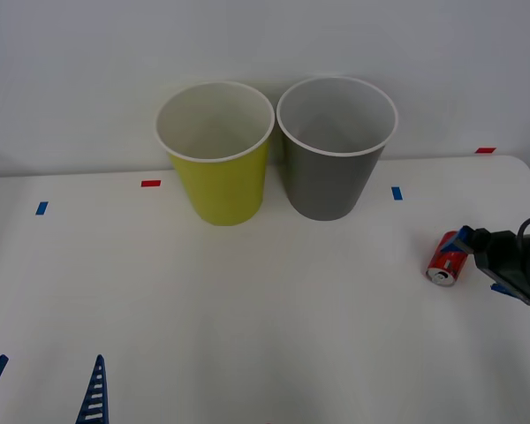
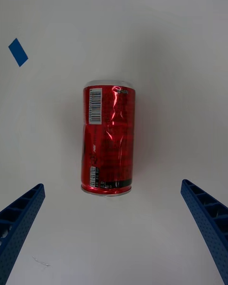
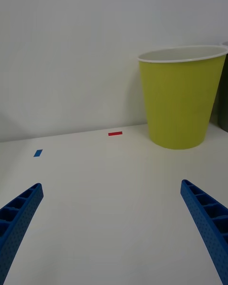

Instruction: Put cans in the gray bin and PET bottles in the light green bin.

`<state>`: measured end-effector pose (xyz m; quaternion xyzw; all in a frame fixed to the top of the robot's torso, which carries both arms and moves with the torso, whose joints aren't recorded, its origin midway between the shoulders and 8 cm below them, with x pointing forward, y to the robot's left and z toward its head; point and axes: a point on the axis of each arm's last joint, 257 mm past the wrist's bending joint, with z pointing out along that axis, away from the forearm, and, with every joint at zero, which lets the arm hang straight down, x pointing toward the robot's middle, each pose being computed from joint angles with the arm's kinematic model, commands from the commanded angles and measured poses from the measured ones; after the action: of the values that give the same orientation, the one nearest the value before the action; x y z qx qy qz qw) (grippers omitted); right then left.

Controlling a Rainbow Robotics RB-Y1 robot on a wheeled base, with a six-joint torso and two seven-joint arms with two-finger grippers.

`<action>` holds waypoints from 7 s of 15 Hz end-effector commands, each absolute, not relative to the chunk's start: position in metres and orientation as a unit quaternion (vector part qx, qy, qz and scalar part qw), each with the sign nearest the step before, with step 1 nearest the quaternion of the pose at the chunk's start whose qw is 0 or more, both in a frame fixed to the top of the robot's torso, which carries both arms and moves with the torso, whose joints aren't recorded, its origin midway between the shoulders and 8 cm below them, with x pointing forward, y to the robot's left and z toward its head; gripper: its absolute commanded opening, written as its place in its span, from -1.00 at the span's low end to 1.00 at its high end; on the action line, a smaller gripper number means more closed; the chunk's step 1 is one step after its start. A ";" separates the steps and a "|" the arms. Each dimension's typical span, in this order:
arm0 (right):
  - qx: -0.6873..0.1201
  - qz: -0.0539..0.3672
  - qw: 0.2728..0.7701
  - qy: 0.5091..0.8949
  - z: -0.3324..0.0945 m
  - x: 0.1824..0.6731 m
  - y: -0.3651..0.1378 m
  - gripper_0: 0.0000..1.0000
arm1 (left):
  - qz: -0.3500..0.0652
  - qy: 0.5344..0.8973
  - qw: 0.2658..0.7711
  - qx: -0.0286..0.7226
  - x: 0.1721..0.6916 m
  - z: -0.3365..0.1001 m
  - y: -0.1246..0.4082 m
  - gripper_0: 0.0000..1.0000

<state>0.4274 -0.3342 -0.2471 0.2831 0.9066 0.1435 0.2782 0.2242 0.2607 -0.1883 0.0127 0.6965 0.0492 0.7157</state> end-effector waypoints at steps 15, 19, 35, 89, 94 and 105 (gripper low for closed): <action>0.254 0.085 0.177 0.947 -0.246 0.463 -0.342 1.00 | 0.049 0.697 0.716 0.013 0.224 -0.188 0.261 1.00; 0.258 0.079 0.167 0.948 -0.244 0.467 -0.352 1.00 | 0.049 0.697 0.716 0.013 0.224 -0.188 0.261 1.00; 0.268 0.074 0.133 0.951 -0.274 0.490 -0.350 1.00 | 0.049 0.697 0.716 0.013 0.224 -0.188 0.261 1.00; 0.100 0.051 0.215 0.970 -0.243 0.488 -0.350 -1.00 | 0.049 0.697 0.716 0.013 0.224 -0.188 0.261 1.00; 0.080 0.059 0.293 0.951 -0.208 0.477 -0.343 -1.00 | 0.049 0.697 0.716 0.013 0.224 -0.188 0.261 1.00; -0.010 0.000 0.512 0.859 -0.055 0.464 -0.341 -1.00 | 0.049 0.697 0.716 0.013 0.224 -0.188 0.261 1.00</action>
<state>0.4655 -0.3490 -0.0717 -0.0094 0.8729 -0.0012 0.4877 0.2242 0.2607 -0.1883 0.0127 0.6965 0.0492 0.7157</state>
